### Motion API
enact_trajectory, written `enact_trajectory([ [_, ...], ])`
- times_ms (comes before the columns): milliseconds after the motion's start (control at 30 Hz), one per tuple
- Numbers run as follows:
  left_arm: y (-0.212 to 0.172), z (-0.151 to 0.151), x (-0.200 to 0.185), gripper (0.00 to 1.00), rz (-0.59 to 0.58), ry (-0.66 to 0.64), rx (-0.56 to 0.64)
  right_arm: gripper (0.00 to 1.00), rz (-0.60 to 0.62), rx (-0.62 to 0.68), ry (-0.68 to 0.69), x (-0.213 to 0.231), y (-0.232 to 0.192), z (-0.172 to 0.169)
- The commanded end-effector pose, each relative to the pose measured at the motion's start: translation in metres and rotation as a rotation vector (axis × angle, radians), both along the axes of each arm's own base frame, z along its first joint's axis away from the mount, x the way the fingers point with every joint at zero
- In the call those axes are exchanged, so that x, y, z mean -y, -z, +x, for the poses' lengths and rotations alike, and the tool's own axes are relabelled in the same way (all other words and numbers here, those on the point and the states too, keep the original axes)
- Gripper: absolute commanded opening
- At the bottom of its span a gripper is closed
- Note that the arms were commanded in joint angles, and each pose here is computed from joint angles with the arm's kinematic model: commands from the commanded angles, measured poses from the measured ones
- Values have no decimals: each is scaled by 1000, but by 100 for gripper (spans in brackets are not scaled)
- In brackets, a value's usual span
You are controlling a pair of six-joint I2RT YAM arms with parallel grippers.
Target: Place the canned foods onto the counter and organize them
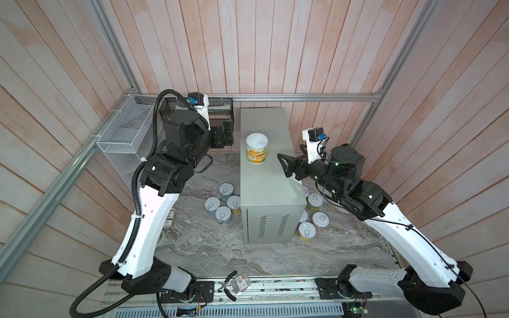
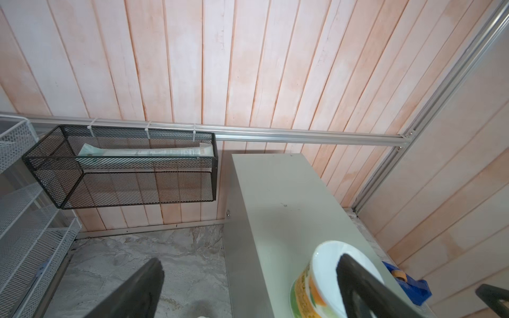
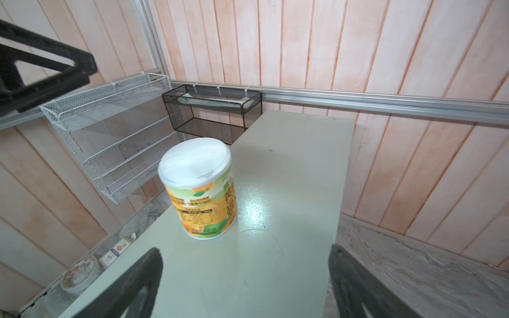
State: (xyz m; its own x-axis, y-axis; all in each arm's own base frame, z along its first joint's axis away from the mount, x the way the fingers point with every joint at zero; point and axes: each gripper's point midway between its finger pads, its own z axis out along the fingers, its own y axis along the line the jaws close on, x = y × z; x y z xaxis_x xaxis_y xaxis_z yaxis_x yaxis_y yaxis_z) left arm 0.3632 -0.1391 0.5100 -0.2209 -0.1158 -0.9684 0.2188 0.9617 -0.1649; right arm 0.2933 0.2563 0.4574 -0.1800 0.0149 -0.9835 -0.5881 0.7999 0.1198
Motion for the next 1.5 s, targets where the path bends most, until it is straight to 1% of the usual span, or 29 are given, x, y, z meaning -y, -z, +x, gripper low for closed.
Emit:
enact_trajectory([
  [0, 28, 12, -7, 100, -63, -24, -8, 93, -2, -16, -93, -24, 5, -8],
  [133, 59, 13, -22, 100, -137, -53, -36, 93, -29, -31, -115, -42, 15, -3],
  [233, 81, 15, -23, 100, -176, -33, -83, 93, -41, -38, -117, -53, 21, 5],
  [333, 105, 21, -11, 100, -167, 33, -171, 92, -55, -42, -113, -63, 26, 16],
  [400, 116, 22, -5, 100, -160, 66, -184, 92, -61, -40, -114, -69, 29, 22],
  [667, 137, 32, -2, 100, -151, 71, -202, 91, -112, -37, -39, -87, 39, 61],
  [767, 142, 37, -4, 100, -142, 59, -208, 84, -115, -46, 2, -86, 42, 79],
  [867, 145, 39, -7, 100, -140, 53, -211, 74, -100, -55, 34, -80, 40, 95],
  [933, 149, 42, -10, 100, -140, 49, -214, 69, -87, -43, 40, -77, 36, 104],
  [1000, 152, 43, -10, 100, -143, 51, -216, 62, -85, -35, 54, -73, 32, 115],
  [1067, 157, 45, -10, 100, -145, 52, -223, 59, -81, -28, 67, -70, 28, 128],
  [1100, 159, 47, -11, 100, -145, 52, -228, 55, -81, -23, 77, -67, 26, 136],
  [1133, 161, 47, -10, 100, -148, 55, -233, 54, -83, -18, 88, -65, 25, 145],
  [1267, 167, 50, -9, 100, -149, 65, -239, 54, -95, 2, 135, -57, 19, 178],
  [1467, 171, 52, -7, 100, -154, 74, -243, 53, -45, 0, 197, -34, 14, 229],
])
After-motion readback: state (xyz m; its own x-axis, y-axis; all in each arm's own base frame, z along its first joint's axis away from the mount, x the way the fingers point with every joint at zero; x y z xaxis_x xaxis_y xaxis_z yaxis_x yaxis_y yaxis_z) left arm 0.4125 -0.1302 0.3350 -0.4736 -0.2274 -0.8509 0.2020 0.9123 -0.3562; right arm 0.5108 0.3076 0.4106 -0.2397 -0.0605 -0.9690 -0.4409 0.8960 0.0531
